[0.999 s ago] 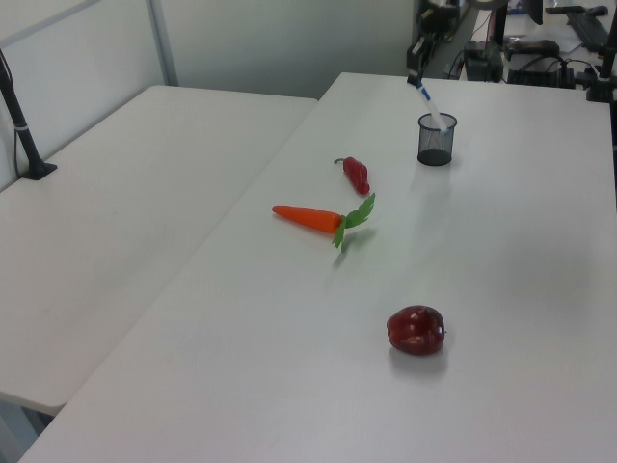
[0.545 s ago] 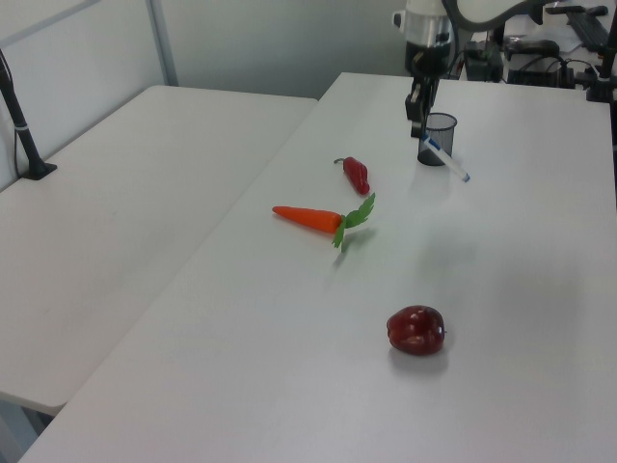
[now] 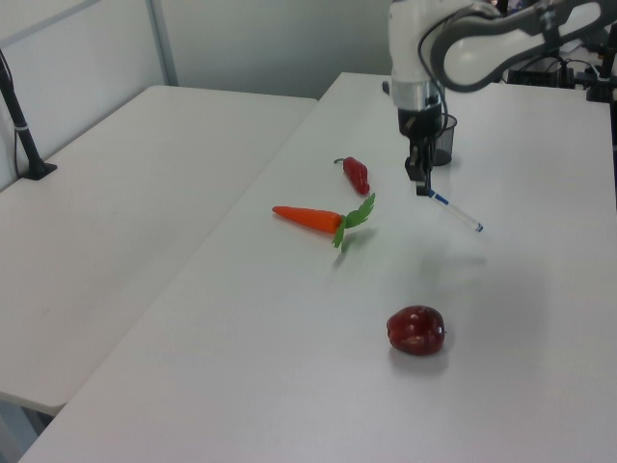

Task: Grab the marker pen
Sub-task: 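Carry the marker away from the cup toward the apple and carrot, then lower the marker and open the gripper to lay it on the table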

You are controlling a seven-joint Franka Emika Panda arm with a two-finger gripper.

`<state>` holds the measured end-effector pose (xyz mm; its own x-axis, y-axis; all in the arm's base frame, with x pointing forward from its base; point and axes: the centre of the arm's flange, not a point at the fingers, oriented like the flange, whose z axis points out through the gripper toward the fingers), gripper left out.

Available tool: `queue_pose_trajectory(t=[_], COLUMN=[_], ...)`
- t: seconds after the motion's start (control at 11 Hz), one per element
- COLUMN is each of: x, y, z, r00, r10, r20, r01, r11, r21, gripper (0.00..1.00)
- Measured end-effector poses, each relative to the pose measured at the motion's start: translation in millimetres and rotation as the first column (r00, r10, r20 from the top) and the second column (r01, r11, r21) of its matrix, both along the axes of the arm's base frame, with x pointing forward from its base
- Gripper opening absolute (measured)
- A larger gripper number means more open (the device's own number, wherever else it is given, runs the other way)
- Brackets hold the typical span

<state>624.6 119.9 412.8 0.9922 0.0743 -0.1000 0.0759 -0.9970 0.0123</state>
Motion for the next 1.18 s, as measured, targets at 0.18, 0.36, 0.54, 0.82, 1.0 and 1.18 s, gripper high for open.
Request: queue_pose_trajectory(t=[0.18, 0.36, 0.54, 0.82, 1.0, 1.18], x=[7, 10, 11, 13, 14, 15], y=[1, 0, 0, -2, -2, -2], z=[-23, -36, -39, -36, -34, -32], r00=[1.0, 1.0, 1.0, 1.0, 1.0, 1.0], r10=[-0.001, -0.002, -0.002, -0.006, -0.007, -0.006], r20=[-0.008, -0.009, -0.013, -0.005, -0.002, 0.002], r01=[0.001, 0.002, 0.002, 0.006, 0.007, 0.006], r11=[1.0, 1.0, 1.0, 1.0, 1.0, 1.0], r21=[-0.001, -0.001, -0.001, -0.001, -0.002, -0.002], gripper=[0.17, 0.17, 0.18, 0.3, 0.62, 0.9])
